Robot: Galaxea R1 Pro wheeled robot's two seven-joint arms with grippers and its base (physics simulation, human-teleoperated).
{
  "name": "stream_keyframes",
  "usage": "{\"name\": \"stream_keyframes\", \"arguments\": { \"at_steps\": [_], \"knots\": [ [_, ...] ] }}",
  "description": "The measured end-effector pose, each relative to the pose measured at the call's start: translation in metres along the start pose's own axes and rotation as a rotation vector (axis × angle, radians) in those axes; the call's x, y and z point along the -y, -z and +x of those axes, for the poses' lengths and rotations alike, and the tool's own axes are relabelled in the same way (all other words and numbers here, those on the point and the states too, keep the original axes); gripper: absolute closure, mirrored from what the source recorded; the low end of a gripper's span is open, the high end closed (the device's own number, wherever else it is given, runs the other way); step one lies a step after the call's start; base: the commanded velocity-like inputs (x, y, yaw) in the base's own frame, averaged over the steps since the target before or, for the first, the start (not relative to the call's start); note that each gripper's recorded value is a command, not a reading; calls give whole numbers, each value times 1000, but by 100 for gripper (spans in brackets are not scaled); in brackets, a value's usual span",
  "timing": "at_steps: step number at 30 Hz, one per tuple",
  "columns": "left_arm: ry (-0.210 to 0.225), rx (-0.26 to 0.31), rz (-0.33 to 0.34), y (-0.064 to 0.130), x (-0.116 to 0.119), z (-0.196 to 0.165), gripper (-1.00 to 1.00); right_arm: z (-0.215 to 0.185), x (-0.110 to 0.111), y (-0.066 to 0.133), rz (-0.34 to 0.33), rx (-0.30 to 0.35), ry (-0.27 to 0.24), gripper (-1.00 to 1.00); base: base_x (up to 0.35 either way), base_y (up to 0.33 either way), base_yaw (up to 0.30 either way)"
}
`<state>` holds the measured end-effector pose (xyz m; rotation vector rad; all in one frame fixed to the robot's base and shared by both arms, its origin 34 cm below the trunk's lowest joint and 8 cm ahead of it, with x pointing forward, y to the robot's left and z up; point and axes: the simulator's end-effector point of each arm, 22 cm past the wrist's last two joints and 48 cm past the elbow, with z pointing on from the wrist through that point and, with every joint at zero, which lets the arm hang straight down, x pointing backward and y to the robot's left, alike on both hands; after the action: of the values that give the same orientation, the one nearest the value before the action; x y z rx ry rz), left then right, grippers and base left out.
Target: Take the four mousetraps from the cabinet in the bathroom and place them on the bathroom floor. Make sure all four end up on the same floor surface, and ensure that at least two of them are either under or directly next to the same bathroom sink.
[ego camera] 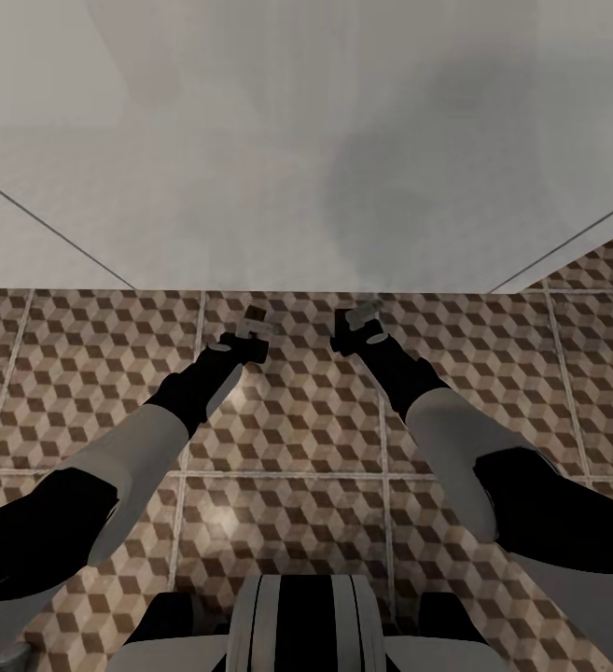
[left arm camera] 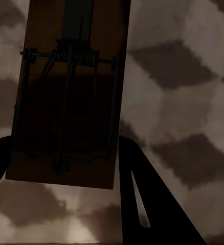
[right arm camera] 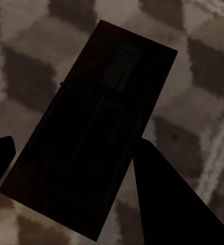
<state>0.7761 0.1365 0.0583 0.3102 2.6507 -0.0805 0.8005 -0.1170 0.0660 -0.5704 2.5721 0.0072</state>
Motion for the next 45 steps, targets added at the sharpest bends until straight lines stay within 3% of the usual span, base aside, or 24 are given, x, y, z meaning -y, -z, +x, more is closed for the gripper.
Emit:
{"name": "stream_keyframes", "arguments": {
  "at_steps": [25, 45],
  "knots": [
    [-4, -41, -6, -3, -2, 19, 100, 0, 0, 0, 0, 0, 0, 100, 0, 0, 0],
    [-34, -53, -5, -4, 1, 26, 100, 0, 0, 0, 0, 0, 0, 100, 0, 0, 0]
  ]
}}
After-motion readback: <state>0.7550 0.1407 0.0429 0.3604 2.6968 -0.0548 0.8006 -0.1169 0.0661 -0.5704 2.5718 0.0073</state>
